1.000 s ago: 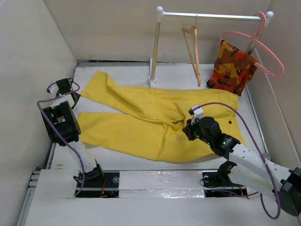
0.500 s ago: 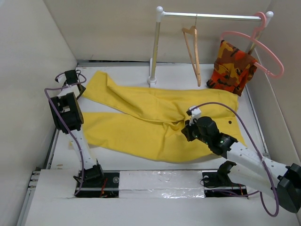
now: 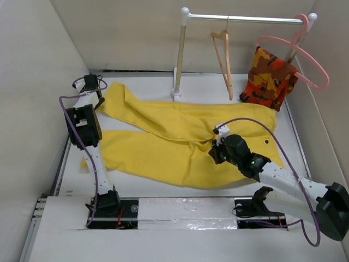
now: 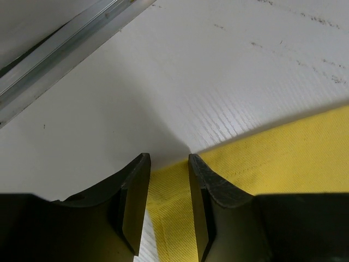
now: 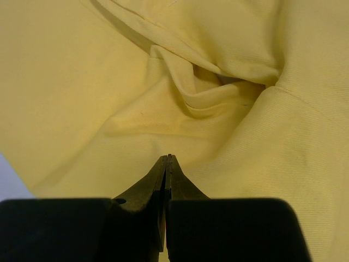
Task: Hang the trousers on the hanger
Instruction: Flatten out the trousers at the center of the board.
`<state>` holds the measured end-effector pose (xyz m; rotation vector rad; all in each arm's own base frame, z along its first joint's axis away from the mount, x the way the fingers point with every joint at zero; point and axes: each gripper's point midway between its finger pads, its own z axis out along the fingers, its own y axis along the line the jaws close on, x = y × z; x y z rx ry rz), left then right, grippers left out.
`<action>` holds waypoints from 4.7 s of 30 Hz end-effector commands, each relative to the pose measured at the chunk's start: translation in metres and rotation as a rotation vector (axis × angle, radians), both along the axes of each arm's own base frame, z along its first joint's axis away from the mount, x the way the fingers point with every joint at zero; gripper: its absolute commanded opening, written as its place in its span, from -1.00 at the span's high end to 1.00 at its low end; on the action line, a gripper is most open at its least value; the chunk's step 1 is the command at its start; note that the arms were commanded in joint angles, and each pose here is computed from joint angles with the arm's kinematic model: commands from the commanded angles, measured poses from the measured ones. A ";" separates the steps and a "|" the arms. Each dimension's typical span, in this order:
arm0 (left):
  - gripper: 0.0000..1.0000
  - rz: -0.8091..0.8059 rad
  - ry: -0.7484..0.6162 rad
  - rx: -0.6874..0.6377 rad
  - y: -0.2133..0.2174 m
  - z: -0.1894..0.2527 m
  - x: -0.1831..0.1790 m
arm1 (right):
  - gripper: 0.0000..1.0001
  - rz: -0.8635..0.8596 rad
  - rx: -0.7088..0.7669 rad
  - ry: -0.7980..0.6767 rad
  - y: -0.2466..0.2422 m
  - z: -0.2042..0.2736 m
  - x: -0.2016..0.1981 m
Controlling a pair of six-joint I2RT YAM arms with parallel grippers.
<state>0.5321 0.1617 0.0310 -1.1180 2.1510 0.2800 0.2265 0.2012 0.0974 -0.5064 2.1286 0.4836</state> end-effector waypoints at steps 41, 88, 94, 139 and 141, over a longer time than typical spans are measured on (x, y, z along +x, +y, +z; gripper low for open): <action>-0.25 -0.026 -0.089 0.003 -0.015 0.051 -0.055 | 0.95 0.064 0.128 -0.132 0.020 0.044 0.000; 1.00 0.197 -0.091 0.307 0.052 0.118 -0.125 | 0.57 -0.230 0.064 -0.157 -0.037 0.052 0.018; 0.78 0.195 -0.060 0.296 0.051 0.107 -0.128 | 0.33 -0.243 0.072 -0.157 -0.047 0.054 0.011; 1.00 0.229 0.165 0.091 0.025 0.044 -0.212 | 0.77 0.083 0.194 -0.190 0.005 0.055 -0.024; 1.00 0.252 0.149 0.128 0.033 0.056 -0.207 | 0.75 0.063 0.190 -0.194 0.004 0.054 -0.021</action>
